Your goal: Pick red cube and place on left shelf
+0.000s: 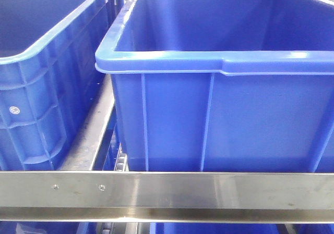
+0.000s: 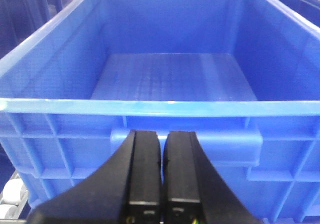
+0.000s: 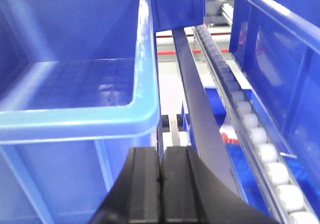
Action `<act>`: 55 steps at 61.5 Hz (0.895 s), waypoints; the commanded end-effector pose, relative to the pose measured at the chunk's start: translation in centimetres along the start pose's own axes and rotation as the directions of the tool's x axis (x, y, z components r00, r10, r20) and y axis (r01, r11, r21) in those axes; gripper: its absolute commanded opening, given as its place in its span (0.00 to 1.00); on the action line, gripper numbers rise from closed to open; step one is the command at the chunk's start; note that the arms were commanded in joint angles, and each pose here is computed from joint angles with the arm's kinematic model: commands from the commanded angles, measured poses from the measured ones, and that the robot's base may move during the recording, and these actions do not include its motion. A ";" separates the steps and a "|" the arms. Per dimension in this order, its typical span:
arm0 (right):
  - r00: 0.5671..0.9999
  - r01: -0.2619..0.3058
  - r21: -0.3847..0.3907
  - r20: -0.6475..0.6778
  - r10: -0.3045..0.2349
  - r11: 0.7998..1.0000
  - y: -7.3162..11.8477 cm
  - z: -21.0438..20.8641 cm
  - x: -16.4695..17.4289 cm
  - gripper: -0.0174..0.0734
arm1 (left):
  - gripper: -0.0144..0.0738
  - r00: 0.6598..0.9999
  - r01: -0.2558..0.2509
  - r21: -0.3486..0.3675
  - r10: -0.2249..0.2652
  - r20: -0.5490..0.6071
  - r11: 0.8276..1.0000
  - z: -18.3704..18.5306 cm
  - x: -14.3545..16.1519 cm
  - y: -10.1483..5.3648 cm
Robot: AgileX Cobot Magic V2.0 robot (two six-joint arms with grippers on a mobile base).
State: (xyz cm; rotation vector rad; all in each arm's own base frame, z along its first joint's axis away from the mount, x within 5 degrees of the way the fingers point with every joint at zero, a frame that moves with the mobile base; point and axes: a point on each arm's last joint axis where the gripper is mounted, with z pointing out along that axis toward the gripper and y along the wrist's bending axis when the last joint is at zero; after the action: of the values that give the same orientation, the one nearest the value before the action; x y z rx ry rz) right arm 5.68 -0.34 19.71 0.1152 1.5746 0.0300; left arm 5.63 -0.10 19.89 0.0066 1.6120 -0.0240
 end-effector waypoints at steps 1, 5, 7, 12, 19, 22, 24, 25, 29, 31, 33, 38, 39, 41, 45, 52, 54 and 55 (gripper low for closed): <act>0.989 0.018 -0.018 0.146 -0.016 1.000 0.2 -0.3 -1.6 0.25 | 0.28 0.997 0.007 0.004 -0.007 0.078 1.000 0.0 -0.1 0.0; 0.988 0.015 -0.021 0.157 -0.011 1.000 0.3 -0.4 -1.7 0.25 | 0.28 0.997 0.007 0.004 -0.007 0.078 1.000 0.0 -0.1 0.0; 0.987 0.015 -0.021 0.160 -0.011 1.000 0.3 -0.4 -1.7 0.25 | 0.28 0.997 0.007 0.004 -0.007 0.078 1.000 0.0 -0.1 0.0; 0.987 0.019 -0.021 0.162 -0.015 1.000 0.3 -0.4 -1.8 0.25 | 0.28 0.997 0.007 0.004 -0.007 0.078 1.000 0.0 -0.1 0.0; 0.986 0.046 -0.017 0.164 -0.043 0.999 0.3 -0.4 -1.8 0.25 | 0.28 0.997 0.007 0.004 -0.007 0.078 1.000 0.0 -0.1 0.0; 0.985 0.048 -0.015 0.164 -0.045 0.999 0.3 -0.4 -1.8 0.25 | 0.28 0.997 0.007 0.004 -0.007 0.078 1.000 0.0 -0.1 0.0; 0.985 0.047 -0.014 0.164 -0.044 0.999 0.2 -0.4 -1.8 0.25 | 0.28 0.997 0.007 0.004 -0.007 0.078 1.000 0.0 -0.1 0.0; 0.985 0.048 -0.013 0.164 -0.045 0.999 0.2 -0.4 -1.8 0.25 | 0.28 0.997 0.007 0.004 -0.007 0.078 1.000 0.0 -0.1 0.0; 0.985 0.050 -0.010 0.165 -0.047 0.999 0.2 -0.4 -1.8 0.25 | 0.28 0.997 0.007 0.004 -0.007 0.078 1.000 0.0 -0.1 0.0; 0.985 0.051 -0.008 0.165 -0.049 0.999 0.2 -0.4 -1.8 0.25 | 0.28 0.997 0.007 0.004 -0.007 0.078 1.000 0.0 -0.1 0.0; 0.985 0.052 -0.006 0.164 -0.051 0.999 0.2 -0.4 -1.8 0.25 | 0.28 0.997 0.007 0.004 -0.007 0.078 1.000 0.0 -0.1 0.0; 0.985 0.049 -0.005 0.164 -0.047 0.999 0.2 -0.4 -1.8 0.25 | 0.28 0.997 0.007 0.004 -0.007 0.078 1.000 0.0 -0.1 0.0; 0.985 0.049 -0.005 0.164 -0.047 0.999 0.2 -0.4 -1.8 0.25 | 0.28 0.997 0.007 0.004 -0.007 0.078 1.000 0.0 -0.1 0.0; 0.985 0.049 -0.005 0.164 -0.047 0.999 0.2 -0.4 -1.8 0.25 | 0.28 0.997 0.007 0.004 -0.007 0.078 1.000 0.0 -0.1 0.0; 0.985 0.049 -0.005 0.164 -0.047 0.999 0.2 -0.4 -1.8 0.25 | 0.28 0.997 0.007 0.004 -0.007 0.078 1.000 0.0 -0.1 0.0; 0.985 0.049 -0.005 0.164 -0.047 0.999 0.2 -0.4 -1.8 0.25 | 0.28 0.997 0.007 0.004 -0.007 0.078 1.000 0.0 -0.1 0.0; 0.985 0.049 -0.005 0.164 -0.047 0.999 0.2 -0.4 -1.8 0.25 | 0.28 0.997 0.007 0.004 -0.007 0.078 1.000 0.0 -0.1 0.0; 0.985 0.049 -0.005 0.164 -0.047 0.999 0.2 -0.4 -1.8 0.25 | 0.28 0.997 0.007 0.004 -0.007 0.078 1.000 0.0 -0.1 0.0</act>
State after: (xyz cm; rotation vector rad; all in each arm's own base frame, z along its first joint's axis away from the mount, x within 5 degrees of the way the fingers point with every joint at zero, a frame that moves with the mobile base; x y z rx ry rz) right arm 5.69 -0.22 20.02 0.0732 1.5429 0.0110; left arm 5.63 -0.10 19.89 0.0066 1.6120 -0.0240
